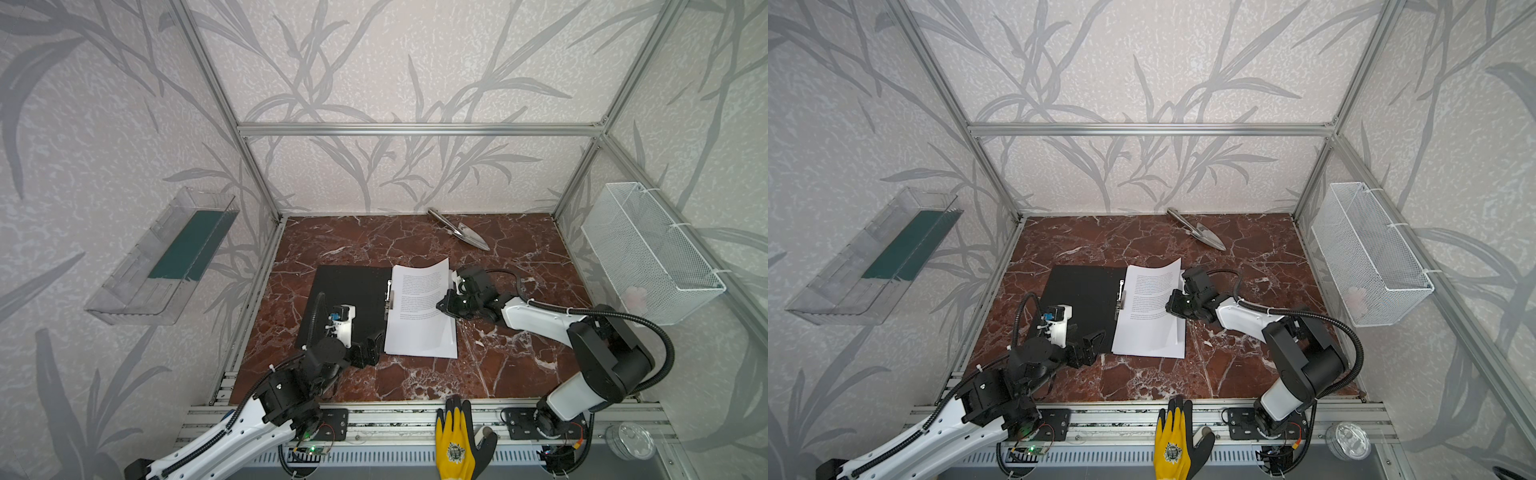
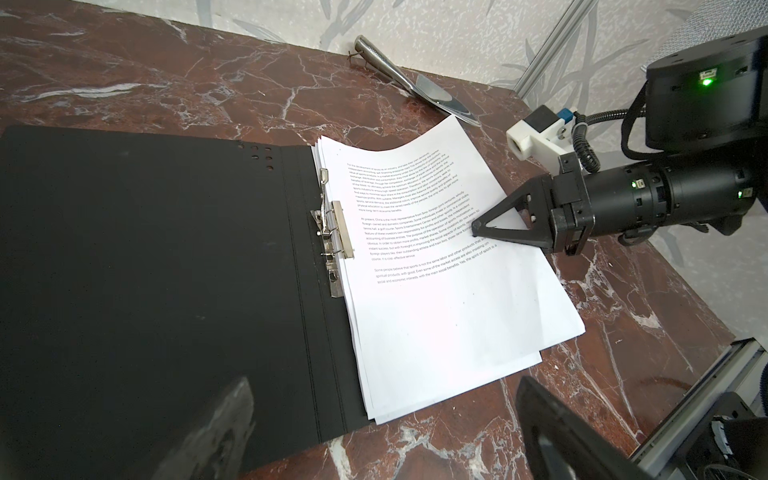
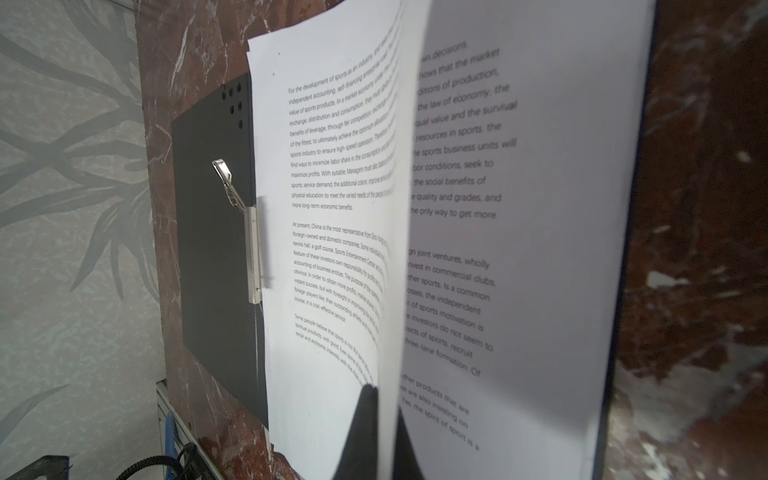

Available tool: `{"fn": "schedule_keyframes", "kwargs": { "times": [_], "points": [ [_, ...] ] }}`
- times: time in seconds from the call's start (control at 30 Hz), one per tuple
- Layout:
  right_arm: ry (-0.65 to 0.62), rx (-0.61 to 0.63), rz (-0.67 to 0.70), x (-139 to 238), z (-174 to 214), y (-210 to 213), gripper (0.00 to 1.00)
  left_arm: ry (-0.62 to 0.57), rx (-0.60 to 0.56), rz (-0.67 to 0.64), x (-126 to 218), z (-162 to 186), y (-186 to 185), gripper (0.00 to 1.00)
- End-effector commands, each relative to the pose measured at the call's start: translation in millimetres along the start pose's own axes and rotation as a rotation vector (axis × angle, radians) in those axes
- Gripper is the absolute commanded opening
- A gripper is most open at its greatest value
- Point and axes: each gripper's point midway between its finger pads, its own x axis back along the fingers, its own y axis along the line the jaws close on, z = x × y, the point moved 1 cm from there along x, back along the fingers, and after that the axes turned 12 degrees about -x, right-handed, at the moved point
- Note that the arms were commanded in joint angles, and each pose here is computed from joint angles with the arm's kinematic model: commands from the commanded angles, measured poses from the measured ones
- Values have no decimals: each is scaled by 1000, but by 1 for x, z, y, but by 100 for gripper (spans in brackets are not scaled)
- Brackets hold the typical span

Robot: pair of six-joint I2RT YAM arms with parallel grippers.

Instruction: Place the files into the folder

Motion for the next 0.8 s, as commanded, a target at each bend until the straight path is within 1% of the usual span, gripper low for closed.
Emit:
{"fn": "schedule_keyframes", "kwargs": {
  "times": [0.0, 0.77],
  "points": [
    [8, -7, -5, -5, 3, -1, 0, 16, -3, -31, -2, 7, 6, 99],
    [23, -11, -10, -11, 5, 0, 0, 16, -2, -28, -2, 7, 5, 99]
  ]
}}
